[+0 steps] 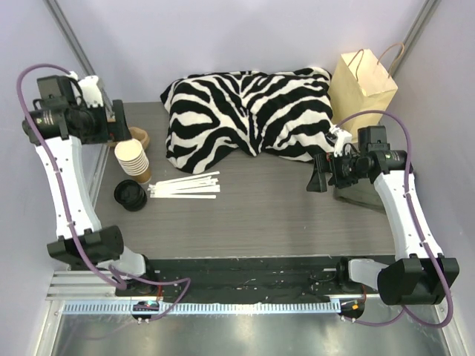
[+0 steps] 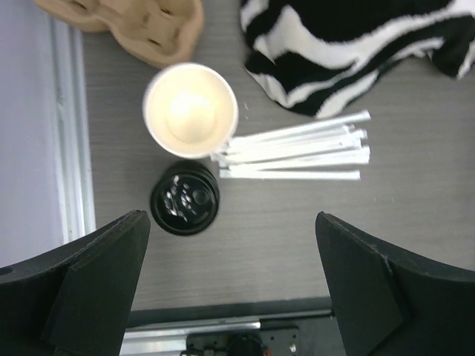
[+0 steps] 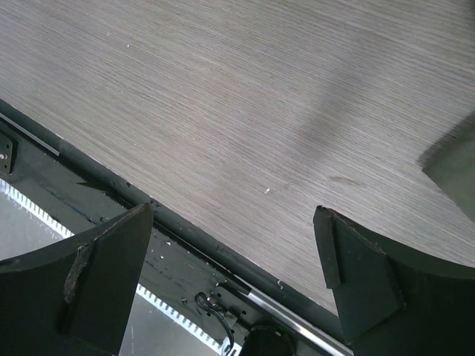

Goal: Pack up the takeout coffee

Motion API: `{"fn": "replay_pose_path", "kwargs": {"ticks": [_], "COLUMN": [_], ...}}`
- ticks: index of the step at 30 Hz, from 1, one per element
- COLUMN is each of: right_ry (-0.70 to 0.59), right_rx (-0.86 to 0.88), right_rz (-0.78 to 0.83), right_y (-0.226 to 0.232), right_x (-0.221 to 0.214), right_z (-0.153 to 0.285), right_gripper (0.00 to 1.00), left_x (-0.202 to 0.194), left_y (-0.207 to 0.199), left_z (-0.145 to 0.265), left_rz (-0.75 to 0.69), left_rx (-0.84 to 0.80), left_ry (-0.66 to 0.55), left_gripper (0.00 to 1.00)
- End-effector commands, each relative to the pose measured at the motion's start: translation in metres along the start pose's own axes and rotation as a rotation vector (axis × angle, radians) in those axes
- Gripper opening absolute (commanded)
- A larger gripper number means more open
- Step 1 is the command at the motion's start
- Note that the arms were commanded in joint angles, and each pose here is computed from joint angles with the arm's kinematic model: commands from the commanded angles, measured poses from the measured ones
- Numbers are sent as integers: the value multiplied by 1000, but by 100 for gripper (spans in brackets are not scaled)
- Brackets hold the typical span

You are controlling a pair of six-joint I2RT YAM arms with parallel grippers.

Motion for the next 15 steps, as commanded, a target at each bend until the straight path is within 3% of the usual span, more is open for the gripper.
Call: {"fn": "replay_pose_path", "kwargs": {"ticks": [1,9,13,14,15], "right_ry": [-19,-13,-13,-12,-10], "right_rx": [-20,-18,-13,-12,-12], "right_rz": [5,4,2,1,1], "right_y": [2,1,1,2,2], "right_x": [6,10,10,10,9], "right_z": [-10,-14,-15,-15,-16], "right_gripper": [100,100,100,100,100], "left_x": [-5,8,4,2,1], "left_y": [20,49,59,61,64], "left_z": [-1,-32,-48,-52,-55], "left_rz": [98,82,89,91,92], "left_rx": [17,76,105,109,118], "left_ry": [132,182,218,233,244], "left_gripper": [100,96,79,68,63]}}
Point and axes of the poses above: each gripper's point midway between its finger pads, its own z axis back along the fingers, its own y axis along the line the jaws close on, x = y × z, the point moved 4 cm from there along z, back along the fingers, and after that the axes turned 9 degrees about z, right-handed, at the moved point
